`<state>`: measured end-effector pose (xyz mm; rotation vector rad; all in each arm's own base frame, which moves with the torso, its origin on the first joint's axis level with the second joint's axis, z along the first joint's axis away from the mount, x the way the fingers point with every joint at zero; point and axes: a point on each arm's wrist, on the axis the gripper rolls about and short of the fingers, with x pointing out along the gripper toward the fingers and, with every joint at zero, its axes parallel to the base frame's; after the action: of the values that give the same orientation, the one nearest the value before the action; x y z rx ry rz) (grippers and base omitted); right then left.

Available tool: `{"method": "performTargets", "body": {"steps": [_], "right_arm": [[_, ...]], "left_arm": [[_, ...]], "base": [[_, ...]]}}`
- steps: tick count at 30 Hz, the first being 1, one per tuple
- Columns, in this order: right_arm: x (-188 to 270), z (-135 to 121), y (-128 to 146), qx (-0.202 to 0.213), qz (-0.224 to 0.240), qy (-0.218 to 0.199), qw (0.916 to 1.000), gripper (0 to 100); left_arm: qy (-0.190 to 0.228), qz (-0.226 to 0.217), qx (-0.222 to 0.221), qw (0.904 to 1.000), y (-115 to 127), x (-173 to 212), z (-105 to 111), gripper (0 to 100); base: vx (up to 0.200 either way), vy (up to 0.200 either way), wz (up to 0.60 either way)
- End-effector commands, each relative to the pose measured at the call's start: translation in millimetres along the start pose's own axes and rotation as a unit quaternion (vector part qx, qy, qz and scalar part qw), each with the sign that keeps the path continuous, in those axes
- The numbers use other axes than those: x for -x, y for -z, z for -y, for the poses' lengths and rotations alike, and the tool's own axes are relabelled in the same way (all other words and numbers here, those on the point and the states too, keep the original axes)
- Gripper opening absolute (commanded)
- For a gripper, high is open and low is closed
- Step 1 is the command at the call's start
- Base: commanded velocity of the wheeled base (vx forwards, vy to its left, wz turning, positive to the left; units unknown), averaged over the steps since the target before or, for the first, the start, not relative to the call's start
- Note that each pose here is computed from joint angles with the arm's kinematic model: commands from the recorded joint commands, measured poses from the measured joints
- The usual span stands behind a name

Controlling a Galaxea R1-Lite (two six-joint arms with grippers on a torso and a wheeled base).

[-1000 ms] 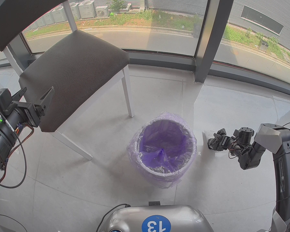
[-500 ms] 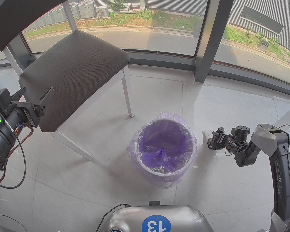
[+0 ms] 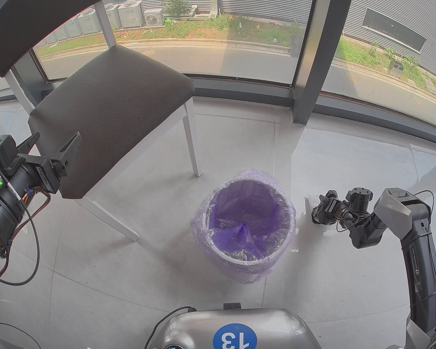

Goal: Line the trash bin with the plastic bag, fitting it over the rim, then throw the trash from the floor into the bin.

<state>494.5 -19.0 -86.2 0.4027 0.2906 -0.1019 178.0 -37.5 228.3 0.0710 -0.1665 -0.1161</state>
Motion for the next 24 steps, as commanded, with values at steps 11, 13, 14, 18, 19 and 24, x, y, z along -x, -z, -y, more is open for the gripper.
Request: {"method": "performTargets", "body": {"steps": [11,13,14,18,19,24], "right_arm": [[-19,-2,2,-0.017,0.008,0.018,0.9997,100],[-23,-2,2,-0.021,0.019,0.022,0.9994,100],[-26,-2,2,-0.021,0.029,0.029,0.9990,100],[-33,1,2,-0.023,0.045,0.048,0.9975,100],[-35,2,8,-0.020,0.037,0.055,0.9976,100],[-35,-3,10,-0.020,0.028,0.055,0.9979,100]], "left_arm": [[0.002,-0.002,0.000,1.0000,1,1,1,100],[0.002,-0.004,0.000,1.0000,2,1,1,100],[0.001,-0.004,0.000,1.0000,2,1,1,100],[0.001,-0.005,0.001,1.0000,3,2,1,100],[0.001,-0.007,0.000,1.0000,4,2,1,100],[0.001,-0.005,0.000,1.0000,3,3,1,100]], "base": [[0.000,0.000,0.00],[0.000,0.000,0.00],[0.000,0.000,0.00],[0.000,0.000,0.00],[0.000,0.000,0.00],[0.000,0.000,0.00]]}}
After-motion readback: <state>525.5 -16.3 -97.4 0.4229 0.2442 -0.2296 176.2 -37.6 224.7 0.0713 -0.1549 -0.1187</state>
